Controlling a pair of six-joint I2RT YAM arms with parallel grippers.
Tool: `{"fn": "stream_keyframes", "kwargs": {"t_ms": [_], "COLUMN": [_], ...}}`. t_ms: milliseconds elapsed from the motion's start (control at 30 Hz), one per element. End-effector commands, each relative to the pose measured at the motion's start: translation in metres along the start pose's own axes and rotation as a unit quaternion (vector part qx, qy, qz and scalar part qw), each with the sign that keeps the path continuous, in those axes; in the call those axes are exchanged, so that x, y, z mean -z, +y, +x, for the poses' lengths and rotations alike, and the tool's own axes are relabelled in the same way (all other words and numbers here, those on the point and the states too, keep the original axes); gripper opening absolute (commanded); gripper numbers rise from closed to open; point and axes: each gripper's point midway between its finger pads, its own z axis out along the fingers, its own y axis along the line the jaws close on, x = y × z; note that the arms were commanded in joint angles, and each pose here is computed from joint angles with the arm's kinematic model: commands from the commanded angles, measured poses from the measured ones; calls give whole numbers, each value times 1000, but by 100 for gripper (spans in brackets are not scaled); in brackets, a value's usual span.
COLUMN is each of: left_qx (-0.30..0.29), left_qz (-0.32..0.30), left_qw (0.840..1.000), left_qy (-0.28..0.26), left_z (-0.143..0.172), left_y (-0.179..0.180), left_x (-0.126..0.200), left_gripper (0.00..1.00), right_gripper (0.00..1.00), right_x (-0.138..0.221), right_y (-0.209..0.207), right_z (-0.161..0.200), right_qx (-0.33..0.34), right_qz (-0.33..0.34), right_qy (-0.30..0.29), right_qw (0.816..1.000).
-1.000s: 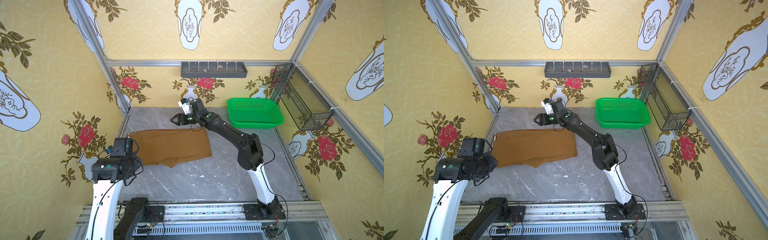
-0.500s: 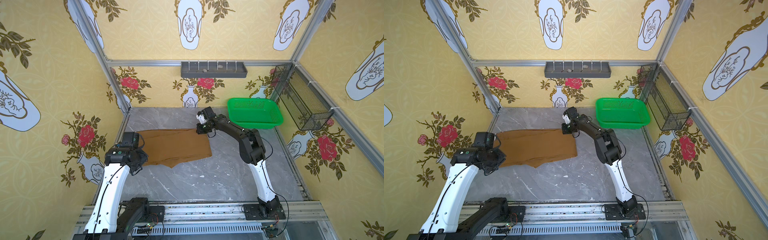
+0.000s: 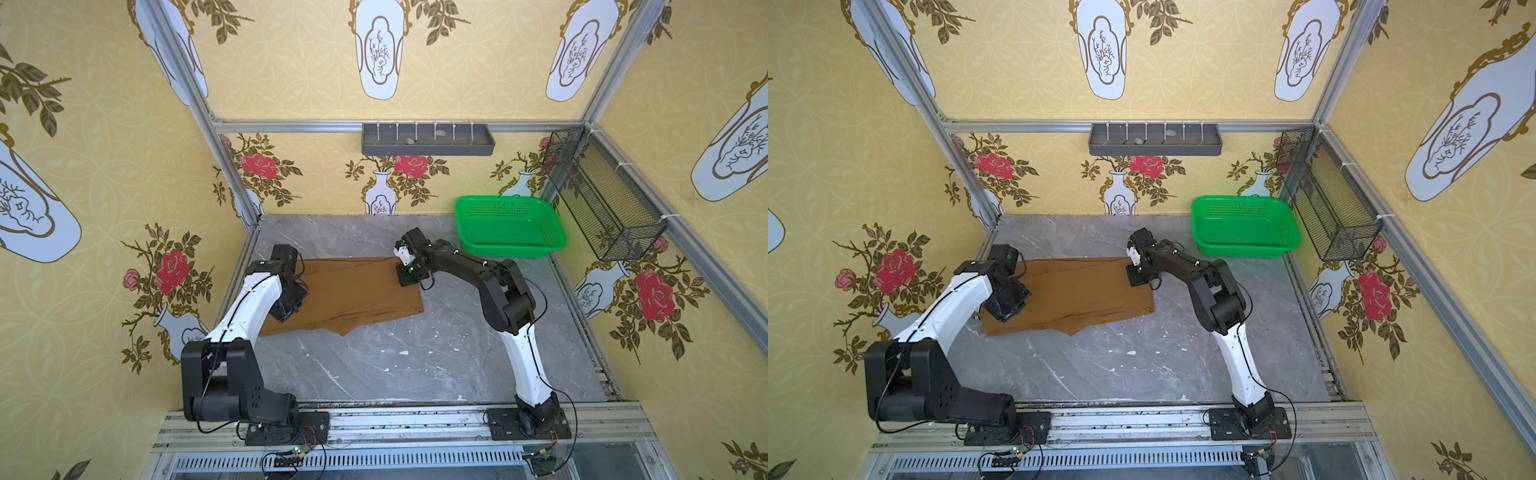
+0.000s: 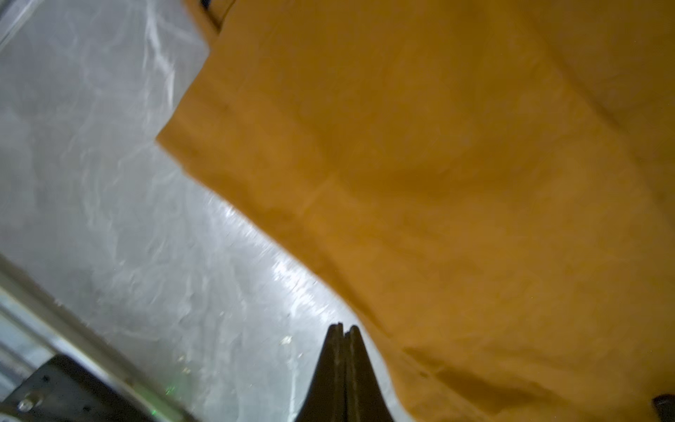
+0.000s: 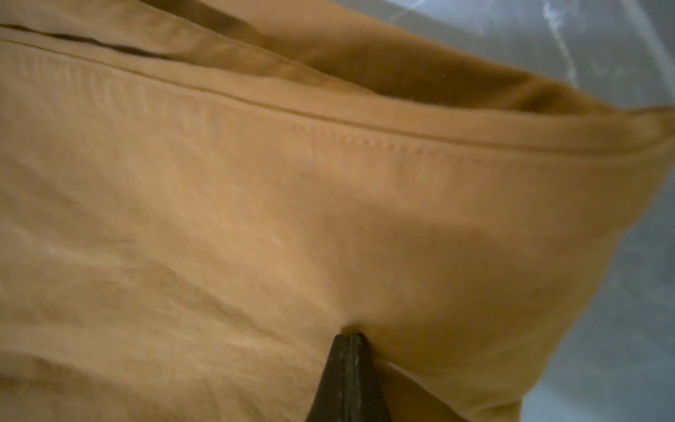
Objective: Roll up the long pants
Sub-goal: Adjust the long pant at the center of the board.
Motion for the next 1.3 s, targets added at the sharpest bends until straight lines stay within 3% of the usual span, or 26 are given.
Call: {"fn": "stream_keyframes", "kwargs": {"t_ms": [0,100,300,567,733,933,1133,1267], "left_qx": [-5,-11,-15,-31,-58,-94,-168,-220], "left_qz": [-16,-59,-192,-210,-123,-20,111,124], "left_qw": [998,996,981,977,991,994,977,965], "left_qy": [-52,-63,13,28,19,49,63,73], "left_z": [-34,-49,-29,-30,-47,-39,-10,20], "left_y": [-15,-17,8,-4,-47,-107,-201,-244], "left_x": [-2,-12,-51,-98,-104,-112,-103,-106], "left_gripper": [0,0,0,0,0,0,0,0], "right_gripper": [0,0,0,0,0,0,0,0], "right_x": [-1,-10,-19,-9,6,19,33,78], "right_y": [-10,-15,-29,-39,-36,2,73,84], "right_z": [-4,-3,4,31,83,142,191,178], "right_qx": [2,-1,-19,-37,-65,-98,-93,-61], "right_qz": [28,34,53,70,71,48,-3,42], "right_qy": [-10,-3,7,34,71,107,144,103], "right_qw": [1000,999,998,996,993,988,985,992]}}
